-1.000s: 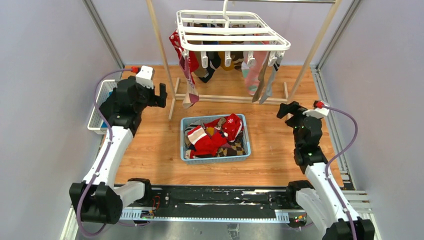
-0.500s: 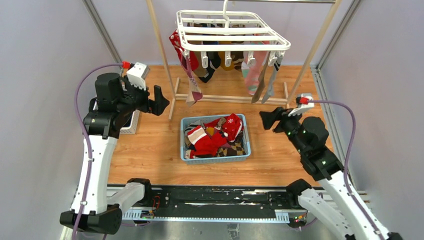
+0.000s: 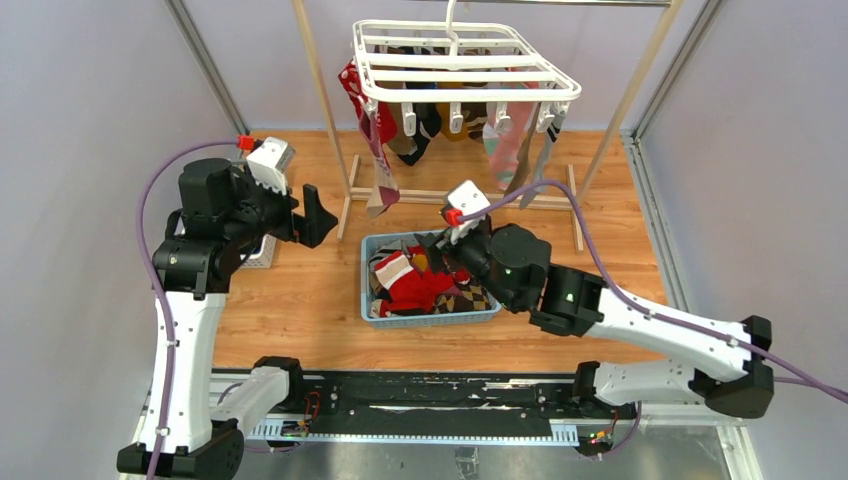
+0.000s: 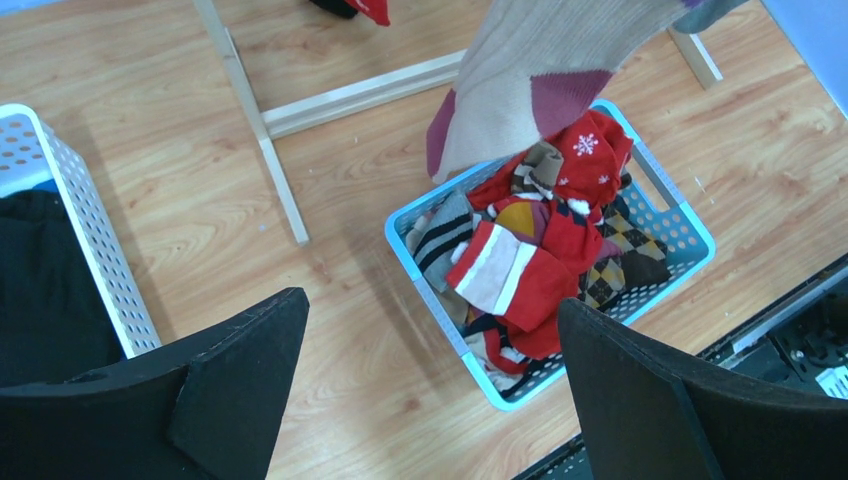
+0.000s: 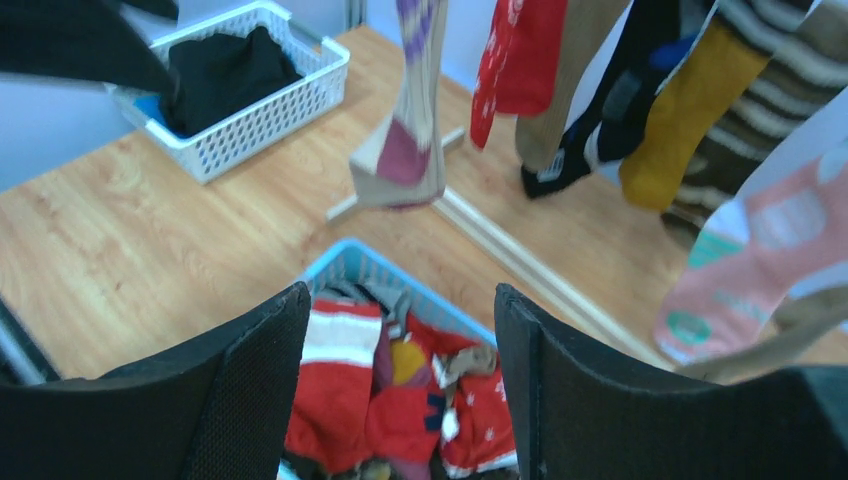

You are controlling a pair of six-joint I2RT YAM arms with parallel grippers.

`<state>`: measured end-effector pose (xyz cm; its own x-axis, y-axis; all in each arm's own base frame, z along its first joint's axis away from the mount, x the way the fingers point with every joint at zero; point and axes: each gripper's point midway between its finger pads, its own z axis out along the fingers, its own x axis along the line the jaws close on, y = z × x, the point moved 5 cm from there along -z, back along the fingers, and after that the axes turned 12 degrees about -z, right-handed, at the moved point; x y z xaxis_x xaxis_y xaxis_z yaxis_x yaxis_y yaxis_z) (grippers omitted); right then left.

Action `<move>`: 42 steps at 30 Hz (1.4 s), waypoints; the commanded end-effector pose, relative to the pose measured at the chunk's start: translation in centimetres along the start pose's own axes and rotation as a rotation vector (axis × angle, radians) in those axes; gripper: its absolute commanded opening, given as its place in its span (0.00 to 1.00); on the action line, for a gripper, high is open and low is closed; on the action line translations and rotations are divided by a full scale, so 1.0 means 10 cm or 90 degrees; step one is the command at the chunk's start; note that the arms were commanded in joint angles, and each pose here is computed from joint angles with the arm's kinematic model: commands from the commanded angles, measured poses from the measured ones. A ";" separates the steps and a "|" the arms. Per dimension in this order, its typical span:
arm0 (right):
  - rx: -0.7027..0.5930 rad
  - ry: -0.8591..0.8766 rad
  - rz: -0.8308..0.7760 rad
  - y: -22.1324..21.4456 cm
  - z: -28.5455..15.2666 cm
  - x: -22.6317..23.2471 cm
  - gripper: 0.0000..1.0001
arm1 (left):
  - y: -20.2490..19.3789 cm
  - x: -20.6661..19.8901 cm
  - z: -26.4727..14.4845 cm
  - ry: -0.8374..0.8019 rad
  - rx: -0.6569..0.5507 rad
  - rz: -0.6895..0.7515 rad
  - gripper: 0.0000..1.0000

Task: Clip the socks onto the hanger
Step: Open the clamp at the hanger.

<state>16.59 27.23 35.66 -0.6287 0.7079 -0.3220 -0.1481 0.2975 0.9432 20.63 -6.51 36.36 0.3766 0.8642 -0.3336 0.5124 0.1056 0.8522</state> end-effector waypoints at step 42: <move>-0.180 -0.124 0.029 1.20 0.87 -0.71 0.46 | 0.10 -0.45 -0.30 -0.149 -0.020 -0.012 1.00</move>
<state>25.53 31.34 47.96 -0.4895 0.8181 -0.3019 -0.3380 0.1411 0.9305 18.32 -8.60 38.47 0.5110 0.7495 -0.4208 0.5189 0.1213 0.8462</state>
